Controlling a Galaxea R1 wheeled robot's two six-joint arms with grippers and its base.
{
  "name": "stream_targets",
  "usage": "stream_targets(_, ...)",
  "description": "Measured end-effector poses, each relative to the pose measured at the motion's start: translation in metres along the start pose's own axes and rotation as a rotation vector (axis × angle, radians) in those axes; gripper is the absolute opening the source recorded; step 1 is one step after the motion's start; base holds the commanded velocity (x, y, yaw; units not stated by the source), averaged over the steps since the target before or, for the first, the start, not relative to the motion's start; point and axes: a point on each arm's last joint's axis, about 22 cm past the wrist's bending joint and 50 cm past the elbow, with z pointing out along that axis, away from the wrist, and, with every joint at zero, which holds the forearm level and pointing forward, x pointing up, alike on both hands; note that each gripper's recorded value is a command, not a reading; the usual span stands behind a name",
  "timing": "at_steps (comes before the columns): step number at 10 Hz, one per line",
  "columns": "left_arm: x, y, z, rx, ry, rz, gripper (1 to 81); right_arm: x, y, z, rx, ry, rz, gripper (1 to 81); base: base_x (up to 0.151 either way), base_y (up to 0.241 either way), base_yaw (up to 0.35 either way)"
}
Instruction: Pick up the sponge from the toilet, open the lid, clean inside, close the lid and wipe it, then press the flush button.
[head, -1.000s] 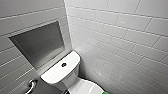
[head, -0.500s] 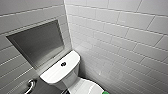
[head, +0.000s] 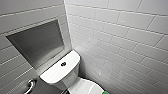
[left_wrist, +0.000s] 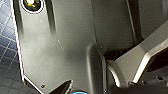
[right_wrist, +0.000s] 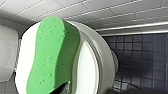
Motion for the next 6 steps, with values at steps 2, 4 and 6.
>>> stream_targets(2, 0.008, -0.003, 0.008, 0.001, 0.008, 0.004, 81.1, 0.014, -0.002, 0.008, 0.009, 0.015, -0.012, 81.1, 0.0, 0.0, 0.0)
stream_targets(4, 0.029, -0.01, 0.022, 0.003, 0.036, 0.012, 81.1, 0.033, -0.01, 0.02, 0.035, 0.038, -0.029, 81.1, 0.0, 0.0, 0.0)
stream_targets(6, 0.044, -0.015, 0.033, 0.005, 0.055, 0.018, 81.1, 0.05, -0.017, 0.029, 0.057, 0.058, -0.041, 81.1, 0.0, 0.0, 0.0)
